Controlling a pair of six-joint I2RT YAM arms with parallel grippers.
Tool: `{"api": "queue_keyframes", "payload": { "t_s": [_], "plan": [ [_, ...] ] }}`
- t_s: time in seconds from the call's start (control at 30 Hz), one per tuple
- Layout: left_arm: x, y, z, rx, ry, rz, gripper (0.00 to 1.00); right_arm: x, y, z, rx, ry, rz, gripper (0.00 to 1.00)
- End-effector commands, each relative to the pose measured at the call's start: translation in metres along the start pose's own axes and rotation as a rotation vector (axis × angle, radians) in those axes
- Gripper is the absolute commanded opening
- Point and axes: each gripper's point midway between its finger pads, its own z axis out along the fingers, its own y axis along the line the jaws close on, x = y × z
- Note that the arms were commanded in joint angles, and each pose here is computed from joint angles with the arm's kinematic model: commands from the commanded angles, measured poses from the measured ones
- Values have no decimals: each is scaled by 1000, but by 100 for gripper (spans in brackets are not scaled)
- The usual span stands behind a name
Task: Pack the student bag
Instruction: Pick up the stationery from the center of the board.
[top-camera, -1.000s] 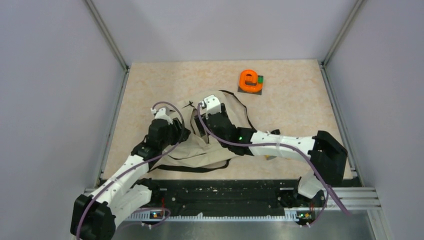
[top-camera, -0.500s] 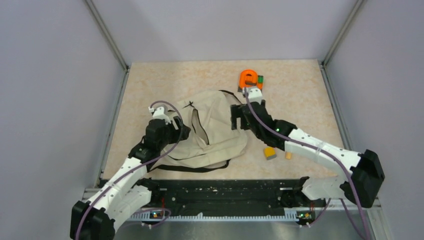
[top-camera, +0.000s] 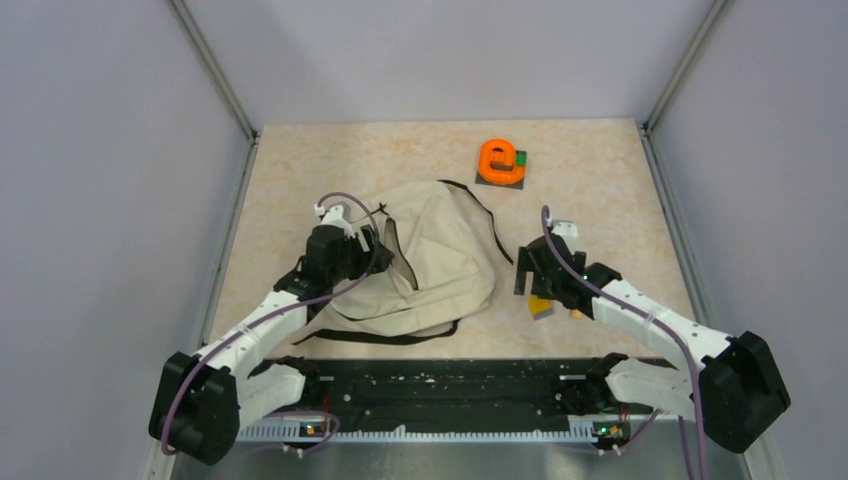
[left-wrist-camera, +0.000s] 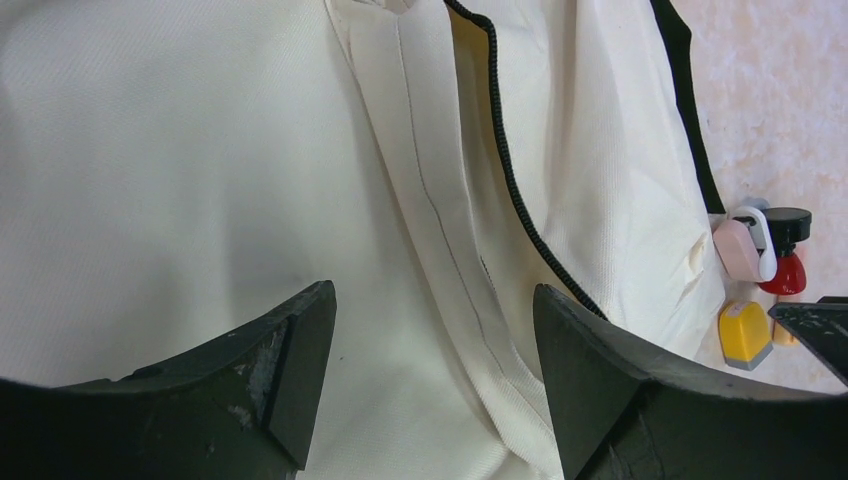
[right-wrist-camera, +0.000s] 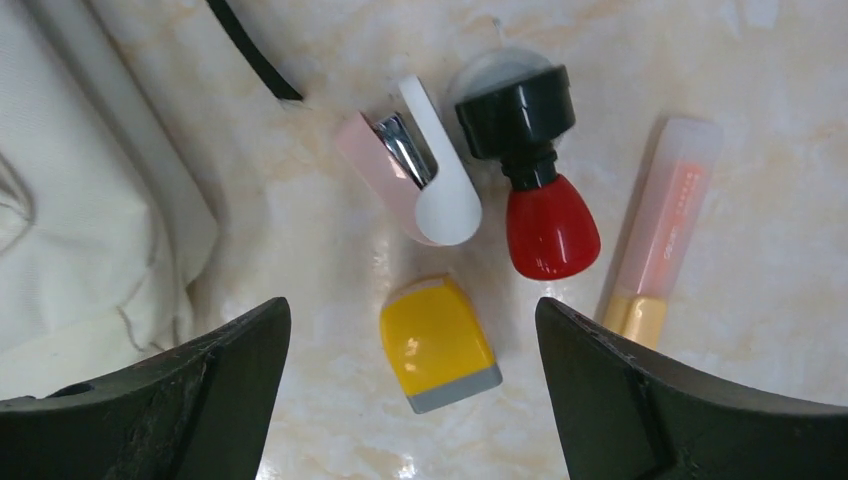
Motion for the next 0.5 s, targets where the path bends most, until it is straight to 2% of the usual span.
{"api": "queue_keyframes", "payload": {
  "t_s": [0.0, 0.13, 0.47],
  "plan": [
    [-31, -20, 8, 63, -74, -6, 76, 17, -9, 3, 11, 54, 56, 90],
    [-27, -11, 15, 29, -64, -2, 71, 30, -17, 8, 43, 94, 47, 90],
    [-11, 13, 20, -53, -37, -10, 34, 54, -16, 24, 56, 193, 14, 86]
  ]
}}
